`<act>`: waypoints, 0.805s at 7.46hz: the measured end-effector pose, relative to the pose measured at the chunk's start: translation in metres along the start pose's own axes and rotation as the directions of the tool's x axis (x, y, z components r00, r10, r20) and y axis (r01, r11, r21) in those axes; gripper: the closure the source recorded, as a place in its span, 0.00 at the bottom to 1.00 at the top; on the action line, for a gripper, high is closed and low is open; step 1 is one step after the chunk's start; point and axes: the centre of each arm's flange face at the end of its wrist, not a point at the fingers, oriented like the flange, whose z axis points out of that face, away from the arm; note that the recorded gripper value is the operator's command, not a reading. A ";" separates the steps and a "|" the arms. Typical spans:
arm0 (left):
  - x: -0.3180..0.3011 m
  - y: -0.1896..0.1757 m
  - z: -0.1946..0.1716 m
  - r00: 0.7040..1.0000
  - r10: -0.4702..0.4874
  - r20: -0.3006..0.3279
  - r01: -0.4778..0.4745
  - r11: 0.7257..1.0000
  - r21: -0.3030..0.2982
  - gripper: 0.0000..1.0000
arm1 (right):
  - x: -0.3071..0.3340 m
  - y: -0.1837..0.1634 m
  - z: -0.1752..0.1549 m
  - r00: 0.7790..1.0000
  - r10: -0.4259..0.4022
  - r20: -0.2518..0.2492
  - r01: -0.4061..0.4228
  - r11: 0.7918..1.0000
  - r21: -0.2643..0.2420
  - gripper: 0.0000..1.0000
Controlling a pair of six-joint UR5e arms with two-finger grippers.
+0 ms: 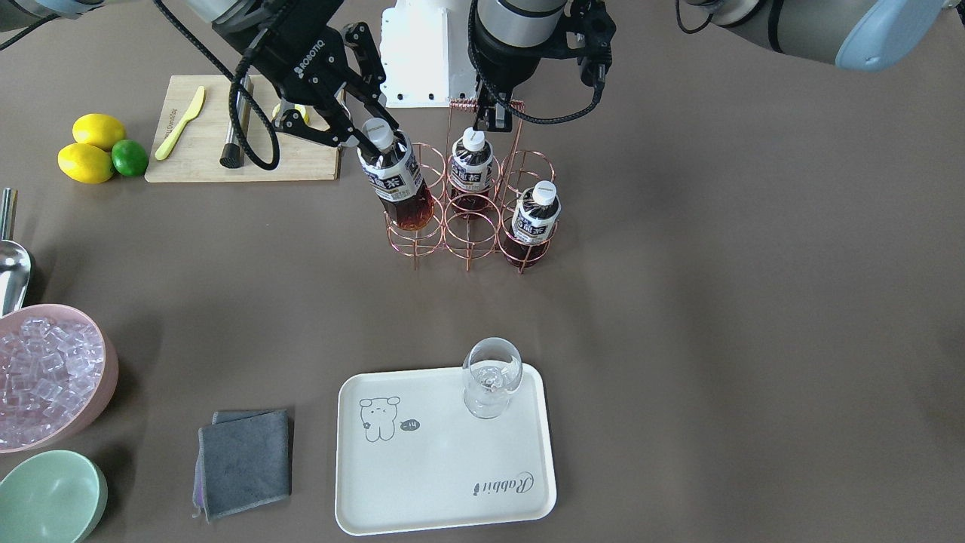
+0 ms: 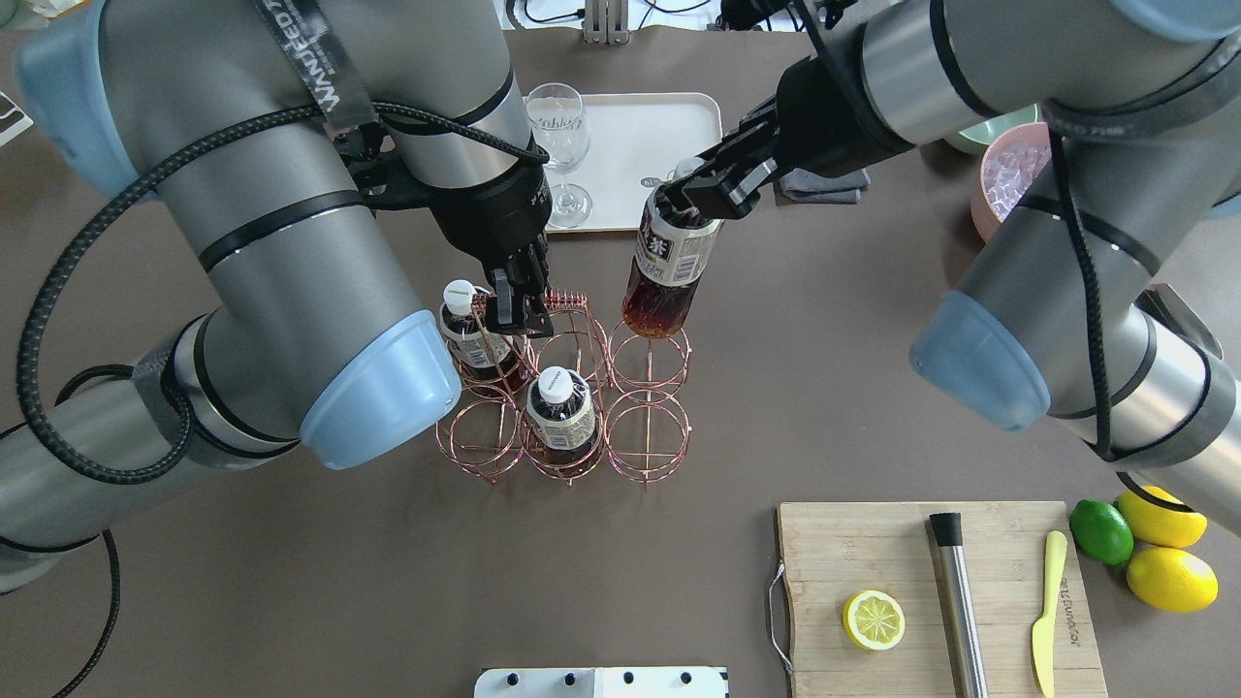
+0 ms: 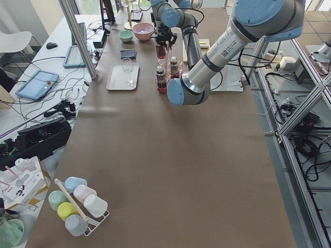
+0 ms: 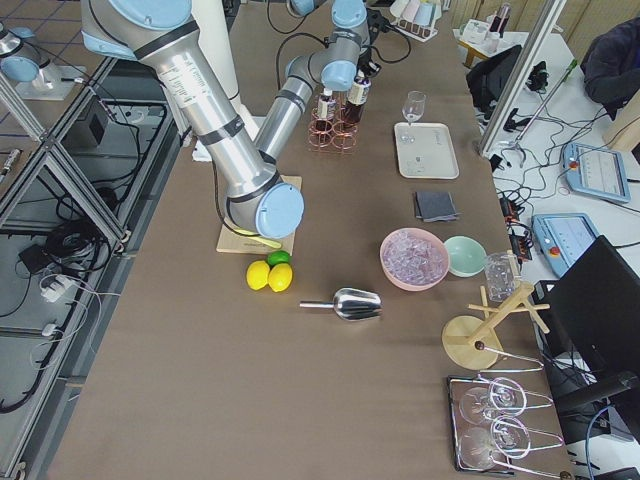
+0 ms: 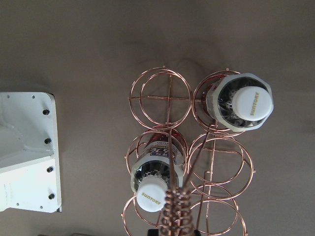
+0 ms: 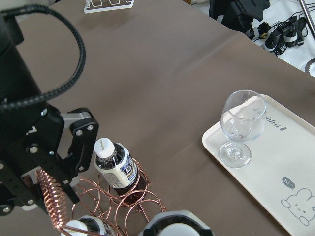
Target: Take tea from basket to plate
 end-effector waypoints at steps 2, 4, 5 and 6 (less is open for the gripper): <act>-0.001 0.000 0.000 1.000 0.001 0.001 -0.001 1.000 -0.001 1.00 | 0.020 -0.023 -0.029 1.000 0.026 -0.007 -0.026 1.000 -0.004 1.00; -0.001 0.000 0.000 1.000 0.002 0.001 -0.002 1.000 -0.002 1.00 | 0.054 -0.041 -0.046 0.997 0.062 -0.044 -0.062 0.998 -0.001 1.00; -0.001 0.000 0.000 1.000 0.001 0.001 -0.001 1.000 -0.001 1.00 | 0.073 -0.054 -0.050 0.994 0.085 -0.071 -0.085 0.996 0.002 1.00; 0.000 -0.001 0.000 1.000 0.000 0.001 0.000 1.000 -0.001 1.00 | 0.094 -0.067 -0.049 0.989 0.113 -0.099 -0.114 0.994 0.000 1.00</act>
